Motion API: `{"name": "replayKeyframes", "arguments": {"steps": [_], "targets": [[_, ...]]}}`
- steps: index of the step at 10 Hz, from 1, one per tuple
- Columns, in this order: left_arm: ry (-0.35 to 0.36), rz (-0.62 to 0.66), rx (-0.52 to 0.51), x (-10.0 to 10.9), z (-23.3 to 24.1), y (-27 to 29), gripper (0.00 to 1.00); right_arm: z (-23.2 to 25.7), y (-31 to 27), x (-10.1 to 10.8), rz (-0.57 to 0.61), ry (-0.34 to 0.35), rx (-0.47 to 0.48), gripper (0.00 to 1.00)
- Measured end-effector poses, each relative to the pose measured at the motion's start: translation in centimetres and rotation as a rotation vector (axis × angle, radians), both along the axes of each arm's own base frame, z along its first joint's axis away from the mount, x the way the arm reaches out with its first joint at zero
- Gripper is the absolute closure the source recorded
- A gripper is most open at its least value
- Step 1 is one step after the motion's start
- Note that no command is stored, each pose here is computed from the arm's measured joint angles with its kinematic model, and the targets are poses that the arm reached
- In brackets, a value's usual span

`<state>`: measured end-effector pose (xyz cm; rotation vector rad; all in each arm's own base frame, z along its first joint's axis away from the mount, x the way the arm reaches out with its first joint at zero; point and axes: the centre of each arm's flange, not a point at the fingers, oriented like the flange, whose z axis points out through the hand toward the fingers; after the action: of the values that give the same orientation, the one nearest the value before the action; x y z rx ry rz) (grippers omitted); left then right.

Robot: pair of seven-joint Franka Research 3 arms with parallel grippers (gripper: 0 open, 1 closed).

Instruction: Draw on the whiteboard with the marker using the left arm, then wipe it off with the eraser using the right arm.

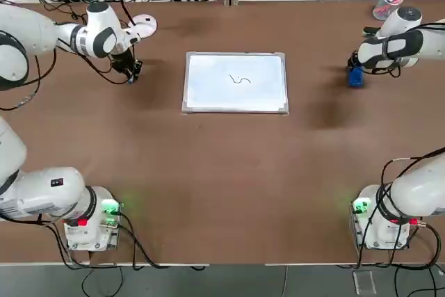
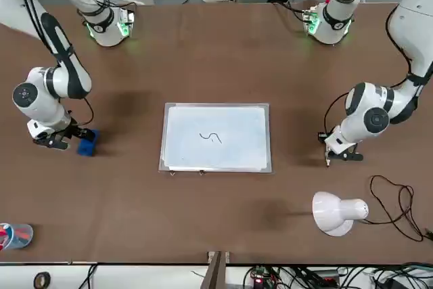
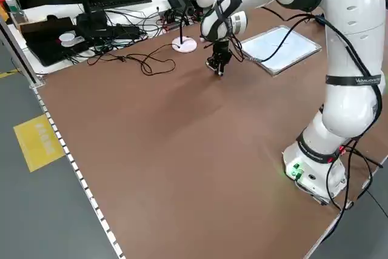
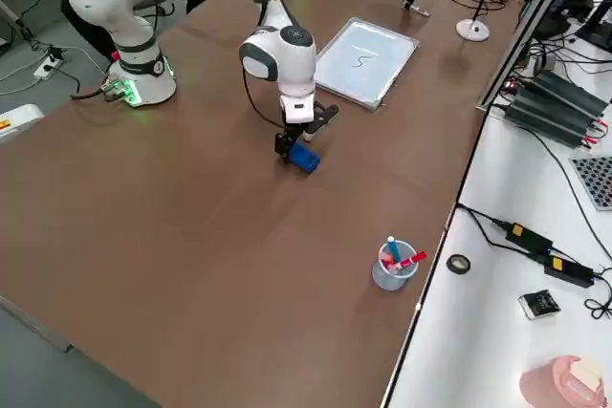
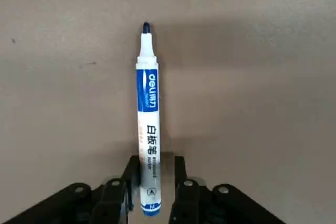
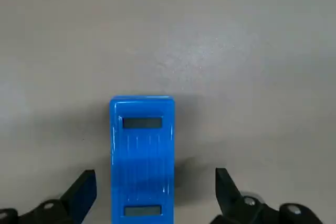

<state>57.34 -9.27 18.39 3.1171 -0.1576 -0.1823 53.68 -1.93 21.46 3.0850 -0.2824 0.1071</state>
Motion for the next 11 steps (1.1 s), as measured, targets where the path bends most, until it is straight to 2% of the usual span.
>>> {"name": "replayKeyframes", "arguments": {"steps": [2,3,5,7,10,11], "targets": [[0.001,0.001,0.0,0.0,0.0,0.0,0.62,0.0,0.0,0.0,0.007,0.0,0.0,0.0],[0.0,0.002,0.0,0.0,0.0,0.0,0.55,0.0,0.1,0.0,0.009,0.001,0.0,0.0],[0.0,0.003,0.0,0.0,0.0,0.0,0.52,-0.1,0.2,0.0,0.018,0.002,0.0,0.0],[-0.003,0.003,0.0,0.1,0.1,0.0,0.44,-0.2,0.8,0.0,0.043,0.005,0.0,0.0],[-0.006,0.002,-0.001,0.2,0.2,-0.1,0.42,-0.3,1.8,0.0,0.087,0.008,-0.001,0.0],[-0.014,0.001,-0.003,0.5,0.5,-0.2,0.36,-0.3,1.8,0.0,0.093,0.008,-0.002,0.0]]}}
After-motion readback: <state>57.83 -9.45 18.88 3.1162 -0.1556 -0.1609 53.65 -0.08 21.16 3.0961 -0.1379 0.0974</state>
